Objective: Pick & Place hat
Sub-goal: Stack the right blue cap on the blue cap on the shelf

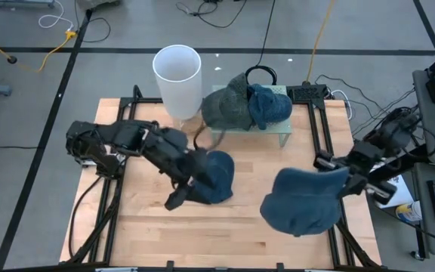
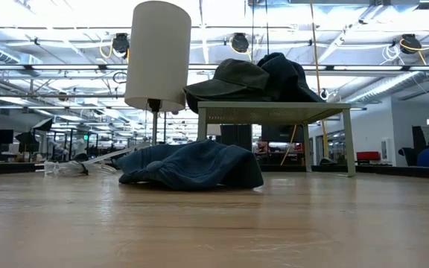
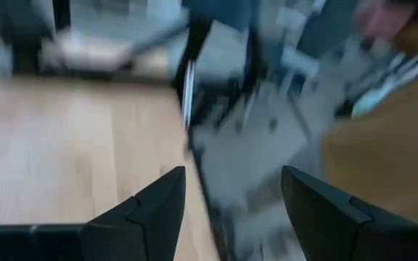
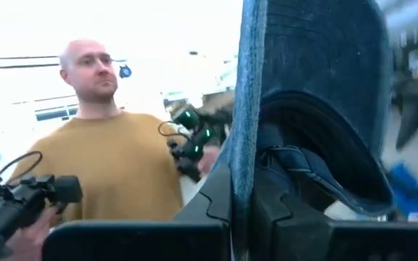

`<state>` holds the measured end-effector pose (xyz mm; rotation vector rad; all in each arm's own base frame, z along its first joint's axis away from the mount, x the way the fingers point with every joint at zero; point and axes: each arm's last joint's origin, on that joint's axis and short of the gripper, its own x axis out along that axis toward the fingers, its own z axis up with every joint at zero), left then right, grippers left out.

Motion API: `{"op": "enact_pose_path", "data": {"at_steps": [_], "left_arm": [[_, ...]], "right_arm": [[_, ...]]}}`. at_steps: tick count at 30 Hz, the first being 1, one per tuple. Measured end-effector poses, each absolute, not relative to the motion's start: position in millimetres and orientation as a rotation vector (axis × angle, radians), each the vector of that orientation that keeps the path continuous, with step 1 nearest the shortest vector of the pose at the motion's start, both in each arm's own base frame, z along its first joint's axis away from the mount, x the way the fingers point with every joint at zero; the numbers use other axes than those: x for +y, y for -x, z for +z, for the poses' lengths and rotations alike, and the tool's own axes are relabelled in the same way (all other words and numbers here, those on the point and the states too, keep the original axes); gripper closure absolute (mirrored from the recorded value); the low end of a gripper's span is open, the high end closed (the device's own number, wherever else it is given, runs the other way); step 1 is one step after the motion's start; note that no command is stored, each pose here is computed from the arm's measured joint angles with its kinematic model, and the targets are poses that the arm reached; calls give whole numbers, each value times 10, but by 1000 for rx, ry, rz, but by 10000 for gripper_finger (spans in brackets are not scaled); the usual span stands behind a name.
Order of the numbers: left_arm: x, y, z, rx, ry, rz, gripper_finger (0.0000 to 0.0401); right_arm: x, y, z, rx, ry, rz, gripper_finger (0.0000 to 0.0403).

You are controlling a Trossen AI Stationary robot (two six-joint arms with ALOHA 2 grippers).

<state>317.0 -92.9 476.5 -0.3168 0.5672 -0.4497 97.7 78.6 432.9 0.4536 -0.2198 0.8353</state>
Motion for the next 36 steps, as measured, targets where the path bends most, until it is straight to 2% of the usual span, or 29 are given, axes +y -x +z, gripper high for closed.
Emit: {"op": "enact_pose_path", "data": {"at_steps": [6,13,18,27,36], "left_arm": [[-802,-3201,5103,229,275,-455,171],[-639,-3269,5281,21,254,-433,171],[-507,-3322,5268,13,250,-393,171],[-416,-3332,5275,-4,219,-342,171],[-423,-3330,5269,-1,187,-369,171]], "right_arm": [[789,-985,4401,-375,-310,807,398],[798,-1209,4361,-383,-227,684,396],[760,-1412,4321,-376,-183,608,396],[620,-1762,4295,-419,-166,632,397],[460,-2077,4223,-423,-205,616,397]]}}
